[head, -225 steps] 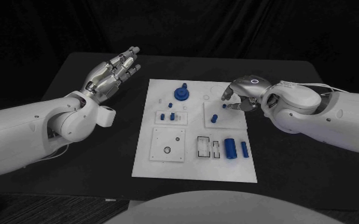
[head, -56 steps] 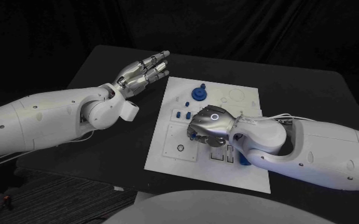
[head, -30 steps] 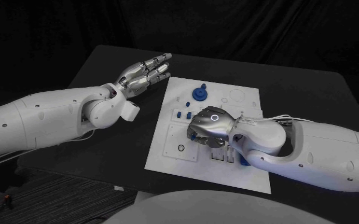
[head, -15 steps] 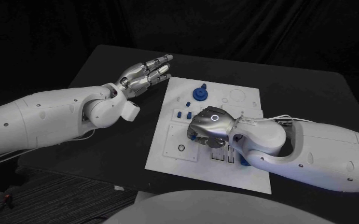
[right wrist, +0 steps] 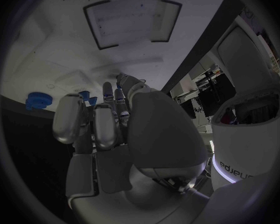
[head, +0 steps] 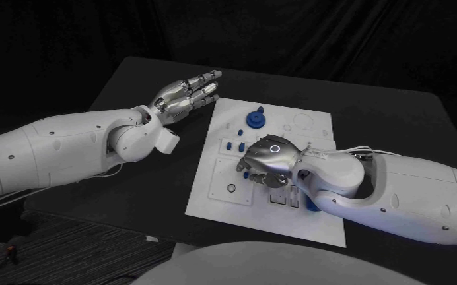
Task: Assemble the parts on the task board
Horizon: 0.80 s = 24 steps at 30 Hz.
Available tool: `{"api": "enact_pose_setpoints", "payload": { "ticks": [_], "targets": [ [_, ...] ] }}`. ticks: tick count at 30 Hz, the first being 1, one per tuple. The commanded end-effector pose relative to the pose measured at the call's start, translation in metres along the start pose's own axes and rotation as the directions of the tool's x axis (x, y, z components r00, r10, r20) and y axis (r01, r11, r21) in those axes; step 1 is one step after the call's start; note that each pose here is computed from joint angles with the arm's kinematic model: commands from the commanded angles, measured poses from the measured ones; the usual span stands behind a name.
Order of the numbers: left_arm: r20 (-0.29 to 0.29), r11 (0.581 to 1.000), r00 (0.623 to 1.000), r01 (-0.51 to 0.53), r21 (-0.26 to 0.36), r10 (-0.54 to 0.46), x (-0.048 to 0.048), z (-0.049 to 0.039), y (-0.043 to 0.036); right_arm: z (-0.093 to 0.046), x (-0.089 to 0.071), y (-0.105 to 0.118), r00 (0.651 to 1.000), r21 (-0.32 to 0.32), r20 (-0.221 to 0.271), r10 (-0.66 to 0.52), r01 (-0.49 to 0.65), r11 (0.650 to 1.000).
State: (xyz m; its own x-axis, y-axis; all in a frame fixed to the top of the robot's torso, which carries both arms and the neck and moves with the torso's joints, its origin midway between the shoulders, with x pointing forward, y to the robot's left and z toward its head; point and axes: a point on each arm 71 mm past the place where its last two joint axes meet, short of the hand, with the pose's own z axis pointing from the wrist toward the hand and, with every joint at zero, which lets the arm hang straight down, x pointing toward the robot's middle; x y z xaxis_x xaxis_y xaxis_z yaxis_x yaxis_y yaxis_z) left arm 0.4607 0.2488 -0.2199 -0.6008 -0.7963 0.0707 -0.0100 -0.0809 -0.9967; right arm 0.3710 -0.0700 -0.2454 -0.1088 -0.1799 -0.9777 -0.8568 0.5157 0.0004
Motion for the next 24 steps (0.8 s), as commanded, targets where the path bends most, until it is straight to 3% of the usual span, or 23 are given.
{"api": "enact_pose_setpoints", "payload": {
  "ticks": [1, 14, 20, 24],
  "targets": [
    [-0.013, 1.0, 1.0, 0.013, 0.01, -0.013, 0.002, 0.0006, 0.0001, 0.0, 0.002, -0.001, 1.0, 0.027, -0.01, -0.002, 0.002, 1.0],
    [-0.011, 1.0, 1.0, 0.015, 0.007, -0.015, 0.001, -0.0006, 0.0024, -0.003, 0.001, -0.004, 1.0, 0.03, 0.016, 0.003, -0.004, 1.0],
    [-0.004, 1.0, 1.0, 0.013, 0.011, -0.013, 0.0003, -0.0019, 0.0022, -0.019, -0.009, -0.016, 0.996, 0.072, 0.069, 0.054, -0.059, 0.996],
    [0.009, 1.0, 1.0, 0.006, 0.023, -0.006, -0.0012, -0.0036, 0.0011, -0.037, -0.029, -0.039, 0.982, 0.15, 0.104, 0.155, -0.169, 0.974]
  ]
}}
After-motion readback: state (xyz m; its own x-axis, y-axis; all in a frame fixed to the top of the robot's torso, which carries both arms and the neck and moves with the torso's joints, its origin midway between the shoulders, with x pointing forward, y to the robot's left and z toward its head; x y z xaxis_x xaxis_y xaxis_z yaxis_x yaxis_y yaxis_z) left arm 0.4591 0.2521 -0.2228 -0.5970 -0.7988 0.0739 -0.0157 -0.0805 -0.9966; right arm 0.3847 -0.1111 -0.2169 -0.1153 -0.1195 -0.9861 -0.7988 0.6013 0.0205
